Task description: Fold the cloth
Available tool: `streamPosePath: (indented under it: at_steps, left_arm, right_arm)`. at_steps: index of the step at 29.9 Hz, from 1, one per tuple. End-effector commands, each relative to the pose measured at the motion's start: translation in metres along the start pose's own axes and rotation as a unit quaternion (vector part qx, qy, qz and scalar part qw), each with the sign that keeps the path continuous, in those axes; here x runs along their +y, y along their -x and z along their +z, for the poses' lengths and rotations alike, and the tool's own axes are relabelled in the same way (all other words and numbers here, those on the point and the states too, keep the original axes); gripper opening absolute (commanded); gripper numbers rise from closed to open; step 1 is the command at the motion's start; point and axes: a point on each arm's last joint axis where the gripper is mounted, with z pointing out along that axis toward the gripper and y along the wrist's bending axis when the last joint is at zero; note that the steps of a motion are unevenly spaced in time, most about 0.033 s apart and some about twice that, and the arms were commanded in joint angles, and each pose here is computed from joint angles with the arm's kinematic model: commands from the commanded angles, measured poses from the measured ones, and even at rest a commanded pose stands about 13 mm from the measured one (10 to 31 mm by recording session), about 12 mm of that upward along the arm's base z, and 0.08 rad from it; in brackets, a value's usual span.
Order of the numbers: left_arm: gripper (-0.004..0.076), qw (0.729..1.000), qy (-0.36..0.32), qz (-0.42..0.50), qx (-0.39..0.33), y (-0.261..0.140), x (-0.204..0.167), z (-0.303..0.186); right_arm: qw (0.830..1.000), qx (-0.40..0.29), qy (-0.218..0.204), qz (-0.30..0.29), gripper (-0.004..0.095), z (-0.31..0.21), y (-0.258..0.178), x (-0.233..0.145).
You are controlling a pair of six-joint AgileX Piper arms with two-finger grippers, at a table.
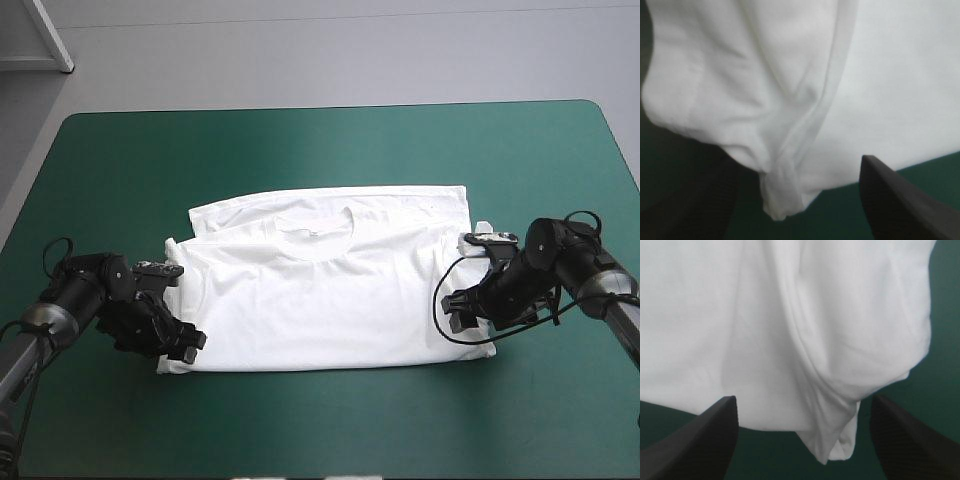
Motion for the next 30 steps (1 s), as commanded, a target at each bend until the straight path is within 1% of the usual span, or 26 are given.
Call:
streamPosePath:
  at_steps: [1,3,7,9,10,12,15,19,23,25,27,30]
  left_arm:
    - [0.0524,0.997,0.002,-0.01,-0.077,0.012,-0.006,-0.035]
    - [0.0524,0.993,0.007,-0.014,-0.118,0.017,-0.008,-0.056]
    - [0.0524,0.981,0.022,-0.01,-0.191,0.019,-0.012,-0.097]
    - [0.0524,0.976,0.044,-0.019,-0.211,0.015,-0.011,-0.11]
    - [0.0524,0.974,0.066,-0.025,-0.217,0.013,-0.008,-0.113]
    - [0.0524,0.972,0.095,-0.036,-0.214,0.01,-0.002,-0.113]
    - [0.0524,0.97,0.108,-0.035,-0.216,0.012,0.001,-0.108]
    - [0.0524,0.97,0.106,-0.038,-0.215,0.023,0.006,-0.086]
    - [0.0524,0.976,0.103,-0.044,-0.185,0.036,0.012,-0.059]
    - [0.0522,0.979,0.102,-0.047,-0.172,0.044,0.016,-0.045]
    - [0.0505,0.979,0.103,-0.049,-0.168,0.051,0.019,-0.035]
    - [0.0454,0.982,0.103,-0.049,-0.152,0.059,0.023,-0.02]
  right_arm:
    - [0.997,-0.075,-0.006,-0.016,0.0724,-0.036,0.011,0.006]
    - [0.995,-0.102,-0.011,-0.019,0.0724,-0.052,0.016,0.009]
    - [0.991,-0.13,-0.029,-0.025,0.0724,-0.077,0.019,0.012]
    - [0.989,-0.136,-0.046,-0.029,0.0724,-0.086,0.016,0.011]
    - [0.988,-0.139,-0.055,-0.032,0.0724,-0.09,0.014,0.01]
    - [0.987,-0.142,-0.068,-0.031,0.0724,-0.093,0.012,0.009]
    - [0.987,-0.144,-0.067,-0.028,0.0721,-0.095,0.009,0.009]
    - [0.988,-0.144,-0.057,-0.025,0.0686,-0.095,0.009,0.011]
    - [0.988,-0.139,-0.056,-0.023,0.0651,-0.094,0.008,0.011]
    - [0.989,-0.136,-0.056,-0.023,0.0651,-0.094,0.008,0.011]
    - [0.989,-0.133,-0.056,-0.023,0.0651,-0.094,0.007,0.011]
    - [0.989,-0.131,-0.057,-0.023,0.0643,-0.094,0.007,0.011]
